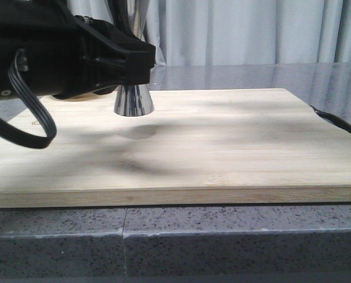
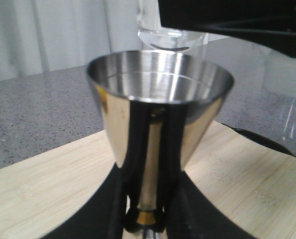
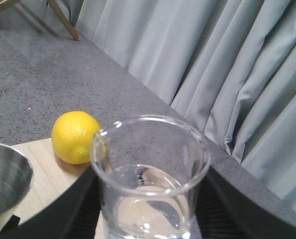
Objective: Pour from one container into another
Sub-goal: 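Carry the beaker above the jigger held by the left gripper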
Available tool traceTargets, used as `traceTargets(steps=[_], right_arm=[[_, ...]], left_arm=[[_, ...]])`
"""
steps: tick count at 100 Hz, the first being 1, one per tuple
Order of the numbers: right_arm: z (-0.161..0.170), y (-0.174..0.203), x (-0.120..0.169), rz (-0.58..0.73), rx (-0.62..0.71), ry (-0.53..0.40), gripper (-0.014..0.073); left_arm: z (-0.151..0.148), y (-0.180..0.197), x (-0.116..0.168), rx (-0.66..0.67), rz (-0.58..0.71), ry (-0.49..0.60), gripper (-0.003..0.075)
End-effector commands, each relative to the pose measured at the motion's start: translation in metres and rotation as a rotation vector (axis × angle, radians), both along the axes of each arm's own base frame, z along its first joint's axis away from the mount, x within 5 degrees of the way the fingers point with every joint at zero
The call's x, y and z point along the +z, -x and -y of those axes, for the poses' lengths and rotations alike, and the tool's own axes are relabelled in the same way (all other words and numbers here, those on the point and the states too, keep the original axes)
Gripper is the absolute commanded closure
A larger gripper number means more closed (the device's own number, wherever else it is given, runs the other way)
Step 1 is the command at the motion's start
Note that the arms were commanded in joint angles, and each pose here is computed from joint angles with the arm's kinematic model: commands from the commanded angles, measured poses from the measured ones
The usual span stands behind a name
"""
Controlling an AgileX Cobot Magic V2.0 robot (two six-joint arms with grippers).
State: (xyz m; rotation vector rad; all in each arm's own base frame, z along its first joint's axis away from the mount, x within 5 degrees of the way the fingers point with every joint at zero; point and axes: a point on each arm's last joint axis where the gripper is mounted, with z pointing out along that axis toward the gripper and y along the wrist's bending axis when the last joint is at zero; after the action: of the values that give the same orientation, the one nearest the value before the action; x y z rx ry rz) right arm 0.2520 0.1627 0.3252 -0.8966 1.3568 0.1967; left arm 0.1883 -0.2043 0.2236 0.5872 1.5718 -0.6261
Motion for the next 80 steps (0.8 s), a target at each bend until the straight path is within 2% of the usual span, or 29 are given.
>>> traceTargets(steps=[1,44,80], right_arm=[[-0.0022,0.0091,0.0315,0.146,0.058,-0.056,0.0349],[-0.0093,0.0160,0.0341,0.264,0.158,0.050,0.0349],[-0.0115,0.0184,0.0314,0.313,0.196,0.133,0.0349]], left_arm=[[0.0015,0.0003,0.0265,-0.003,0.102,0.113,0.0739],[0.0015,0.0003,0.0265,-0.003,0.102,0.113,0.0739],[0.0015,0.0003,0.0262,-0.003,0.099,0.111,0.0739]])
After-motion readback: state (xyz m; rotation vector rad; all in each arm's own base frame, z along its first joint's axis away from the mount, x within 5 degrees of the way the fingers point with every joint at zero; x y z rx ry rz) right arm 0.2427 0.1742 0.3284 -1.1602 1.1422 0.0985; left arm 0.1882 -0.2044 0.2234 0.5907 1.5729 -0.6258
